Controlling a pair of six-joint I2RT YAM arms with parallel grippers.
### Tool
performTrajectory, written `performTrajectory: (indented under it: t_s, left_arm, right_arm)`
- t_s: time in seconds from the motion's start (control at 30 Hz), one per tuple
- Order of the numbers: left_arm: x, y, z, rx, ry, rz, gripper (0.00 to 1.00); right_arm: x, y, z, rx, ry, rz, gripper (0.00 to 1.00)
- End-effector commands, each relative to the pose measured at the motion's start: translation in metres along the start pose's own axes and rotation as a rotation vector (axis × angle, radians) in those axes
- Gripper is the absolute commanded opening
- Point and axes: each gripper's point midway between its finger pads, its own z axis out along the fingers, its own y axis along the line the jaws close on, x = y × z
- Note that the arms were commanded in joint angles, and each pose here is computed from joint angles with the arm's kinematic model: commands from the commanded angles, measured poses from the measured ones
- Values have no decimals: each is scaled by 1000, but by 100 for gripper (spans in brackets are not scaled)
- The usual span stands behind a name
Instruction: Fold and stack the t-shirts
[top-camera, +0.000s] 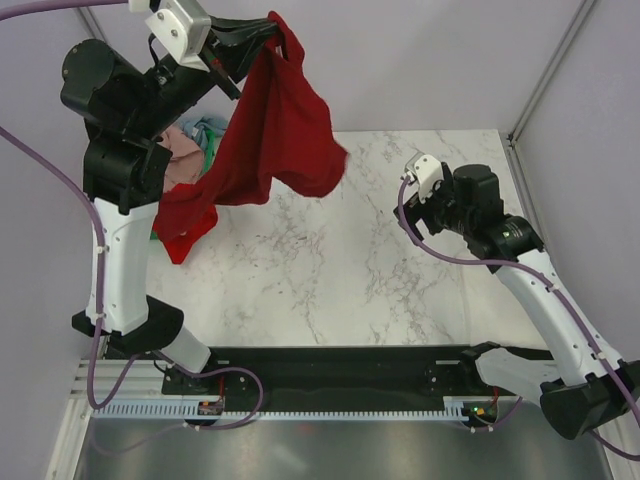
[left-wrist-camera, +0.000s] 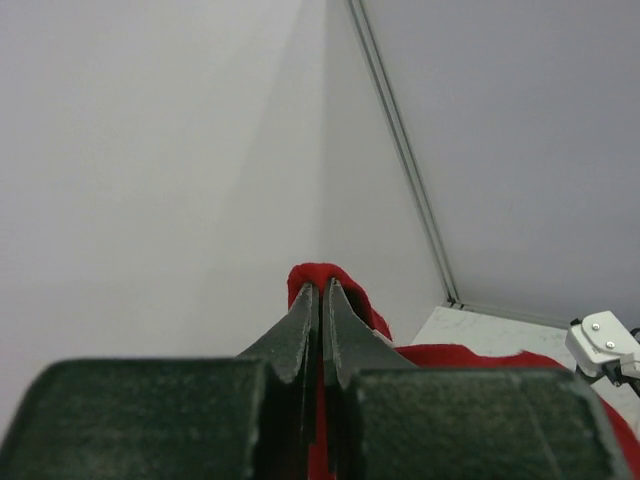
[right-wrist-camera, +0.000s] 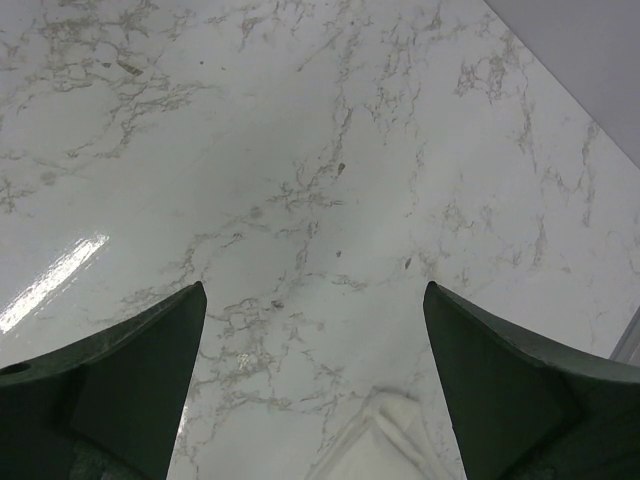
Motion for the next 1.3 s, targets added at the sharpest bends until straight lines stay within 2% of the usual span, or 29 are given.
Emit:
performTrajectory:
  t_s: [0.0, 0.27, 0.4, 0.53, 0.63, 0.67, 0.77, 1.07, 1.13, 1.27]
  left_arm:
    - [-75, 5, -8, -23, -213, 85, 2]
    - [-67, -11, 8, 59, -230, 33, 2]
    - [-41, -27, 22, 120, -187, -58, 2]
    - [-32, -43, 38, 162, -190, -86, 2]
    - [-44, -45, 50, 149, -250, -69, 2]
    - [-58, -48, 50, 151, -291, -37, 2]
    - [-67, -52, 57, 138, -334, 28, 2]
    - [-87, -48, 59, 88, -417, 147, 2]
    - [-84, -49, 62, 91, -413, 148, 2]
    - [-42, -57, 76, 126, -296, 97, 2]
  right_arm:
    - [0, -8, -4, 29, -17, 7, 98]
    - [5, -20, -5, 55, -15, 50, 98]
    - [11, -26, -6, 74, -6, 67, 98]
    - [16, -31, -8, 92, 1, 79, 98]
    - [23, -33, -7, 99, 10, 90, 98]
    - [23, -34, -8, 103, 10, 92, 98]
    - [26, -36, -6, 108, 12, 97, 98]
    - [31, -39, -6, 117, 21, 104, 98]
    - [32, -38, -7, 116, 23, 107, 98]
    - [37, -40, -7, 123, 30, 118, 98]
